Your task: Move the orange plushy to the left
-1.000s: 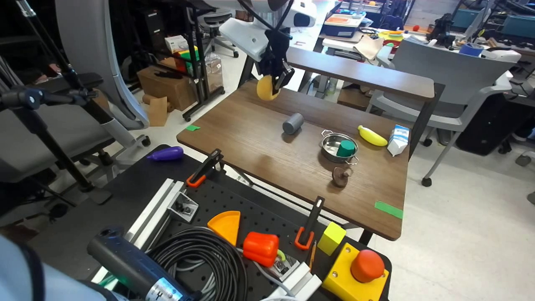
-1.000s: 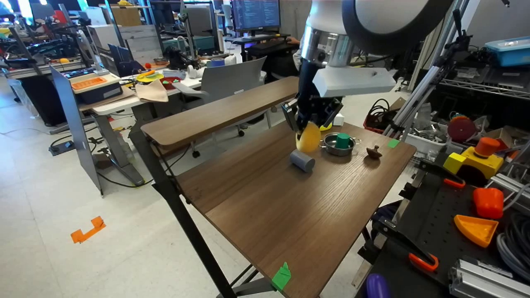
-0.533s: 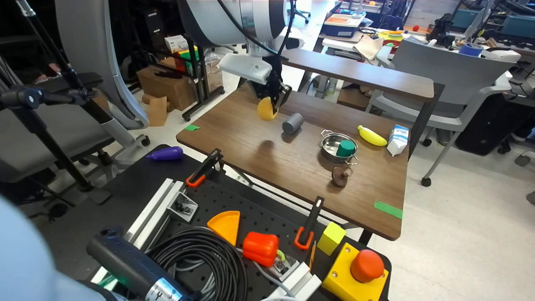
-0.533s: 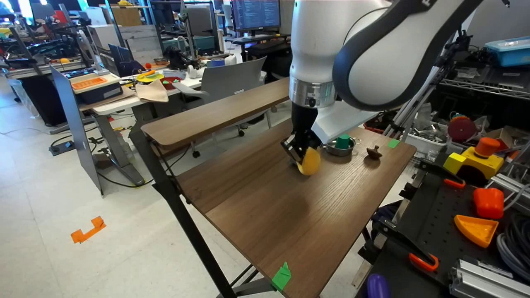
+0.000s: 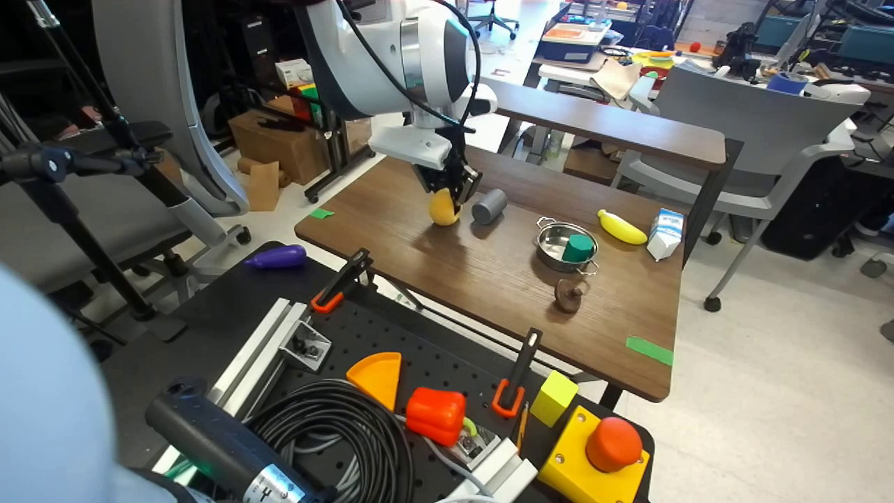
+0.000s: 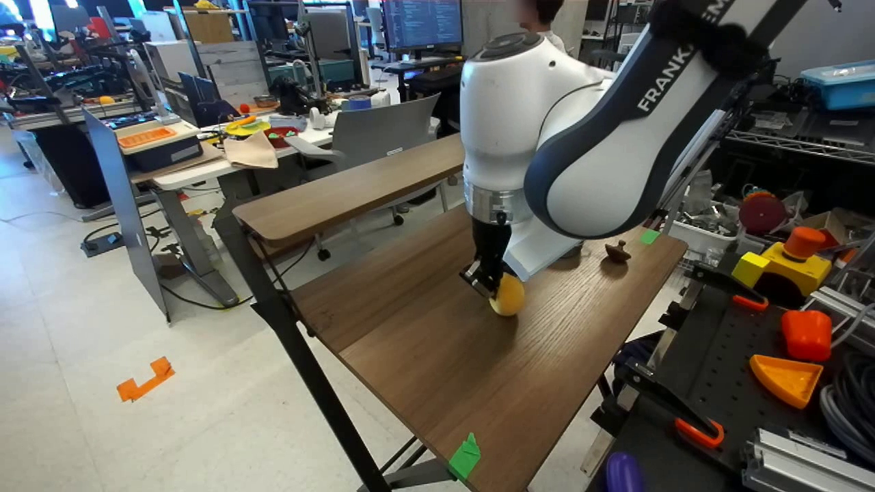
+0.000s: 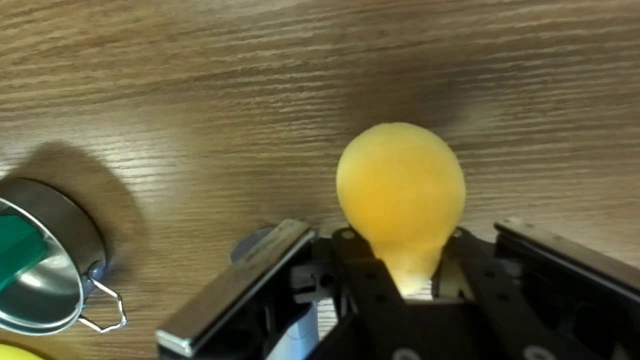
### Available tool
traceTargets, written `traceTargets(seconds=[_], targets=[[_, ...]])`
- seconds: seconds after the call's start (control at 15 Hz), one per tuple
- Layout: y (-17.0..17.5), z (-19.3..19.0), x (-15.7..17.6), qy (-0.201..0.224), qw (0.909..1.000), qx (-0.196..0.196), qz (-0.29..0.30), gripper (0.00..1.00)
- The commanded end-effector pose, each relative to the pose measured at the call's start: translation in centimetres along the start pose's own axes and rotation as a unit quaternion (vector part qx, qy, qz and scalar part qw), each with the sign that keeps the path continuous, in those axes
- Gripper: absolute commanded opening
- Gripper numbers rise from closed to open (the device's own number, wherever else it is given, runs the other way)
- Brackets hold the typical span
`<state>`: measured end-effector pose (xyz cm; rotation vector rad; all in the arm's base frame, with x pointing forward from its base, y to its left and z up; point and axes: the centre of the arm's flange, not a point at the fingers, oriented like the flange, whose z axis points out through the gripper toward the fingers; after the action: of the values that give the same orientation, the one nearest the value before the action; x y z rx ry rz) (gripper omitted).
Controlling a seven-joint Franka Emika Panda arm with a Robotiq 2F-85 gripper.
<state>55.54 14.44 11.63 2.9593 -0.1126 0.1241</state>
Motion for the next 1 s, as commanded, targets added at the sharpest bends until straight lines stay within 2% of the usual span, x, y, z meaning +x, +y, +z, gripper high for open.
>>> traceTargets(seconds=[0.0, 0.13, 0.53, 0.6, 0.93], targets=[[-0.7, 0.5, 0.9, 0.014, 0.9998, -0.009, -0.007, 0.44], [-0.5, -0.2, 0.9, 0.022, 0.9997, -0.004, -0.005, 0.52], [0.9, -3.9, 0.3, 0.04, 0.9991, 0.017, -0.001, 0.96], [1.3, -4.9, 0.1, 0.048, 0.9985, 0.026, 0.0, 0.99], [3.2, -10.0, -1.0, 0.091, 0.9936, 0.065, 0.011, 1.0]])
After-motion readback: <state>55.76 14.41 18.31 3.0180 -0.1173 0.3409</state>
